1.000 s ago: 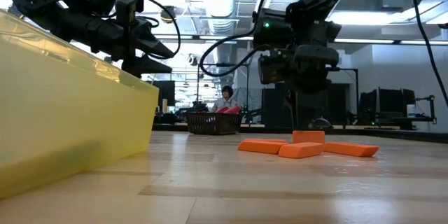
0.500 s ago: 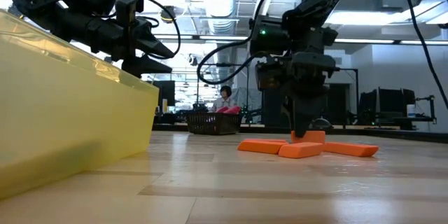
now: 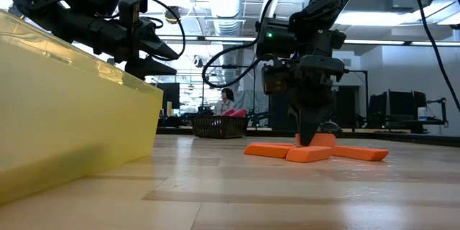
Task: Pick & Place School Supplies
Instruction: Put the orange eraser into the bottom black bin
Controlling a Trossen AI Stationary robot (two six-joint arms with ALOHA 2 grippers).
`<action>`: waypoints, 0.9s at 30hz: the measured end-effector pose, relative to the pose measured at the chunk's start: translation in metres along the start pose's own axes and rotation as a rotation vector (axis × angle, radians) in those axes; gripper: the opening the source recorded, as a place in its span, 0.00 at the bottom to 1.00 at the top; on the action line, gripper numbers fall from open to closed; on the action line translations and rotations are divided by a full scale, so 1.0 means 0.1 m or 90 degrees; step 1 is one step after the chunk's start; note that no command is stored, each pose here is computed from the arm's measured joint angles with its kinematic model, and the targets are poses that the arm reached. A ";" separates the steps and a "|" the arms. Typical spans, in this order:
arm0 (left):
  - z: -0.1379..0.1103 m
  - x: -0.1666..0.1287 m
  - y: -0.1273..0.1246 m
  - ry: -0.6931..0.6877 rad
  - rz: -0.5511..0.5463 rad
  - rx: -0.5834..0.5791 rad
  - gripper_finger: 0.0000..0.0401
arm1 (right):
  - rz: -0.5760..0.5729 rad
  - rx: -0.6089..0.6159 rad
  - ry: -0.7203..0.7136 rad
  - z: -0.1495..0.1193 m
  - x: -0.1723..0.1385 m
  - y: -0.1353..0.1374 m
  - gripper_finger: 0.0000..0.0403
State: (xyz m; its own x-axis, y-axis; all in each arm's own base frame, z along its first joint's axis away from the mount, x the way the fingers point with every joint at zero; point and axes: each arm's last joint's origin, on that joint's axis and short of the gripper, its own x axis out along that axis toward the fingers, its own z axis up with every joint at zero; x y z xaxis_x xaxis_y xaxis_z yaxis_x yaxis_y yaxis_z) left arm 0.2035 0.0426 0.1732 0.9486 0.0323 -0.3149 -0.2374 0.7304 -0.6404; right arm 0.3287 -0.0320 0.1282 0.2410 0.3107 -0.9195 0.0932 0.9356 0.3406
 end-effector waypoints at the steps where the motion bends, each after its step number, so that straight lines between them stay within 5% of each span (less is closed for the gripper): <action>1: 0.00 0.00 0.00 0.000 0.000 0.000 0.36 | 0.004 0.002 0.000 0.00 0.00 0.00 0.05; 11: 0.01 0.00 0.01 -0.002 0.002 0.011 0.36 | 0.003 0.037 -0.014 0.04 -0.06 -0.09 0.05; 18: 0.01 0.00 0.01 -0.004 0.004 0.016 0.36 | -0.015 0.058 -0.057 0.13 -0.56 -0.13 0.05; 27: 0.01 0.00 0.01 -0.005 0.005 0.032 0.36 | -0.042 0.118 0.036 -0.50 -1.24 0.21 0.05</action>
State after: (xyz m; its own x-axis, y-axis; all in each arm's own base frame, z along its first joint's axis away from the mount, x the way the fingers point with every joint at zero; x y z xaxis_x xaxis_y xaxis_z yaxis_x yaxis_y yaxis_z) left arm 0.2033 0.0437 0.1733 0.9482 0.0435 -0.3148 -0.2349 0.7632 -0.6019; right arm 0.2526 -0.0424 0.2400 0.1752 0.2638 -0.9485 0.2843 0.9088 0.3053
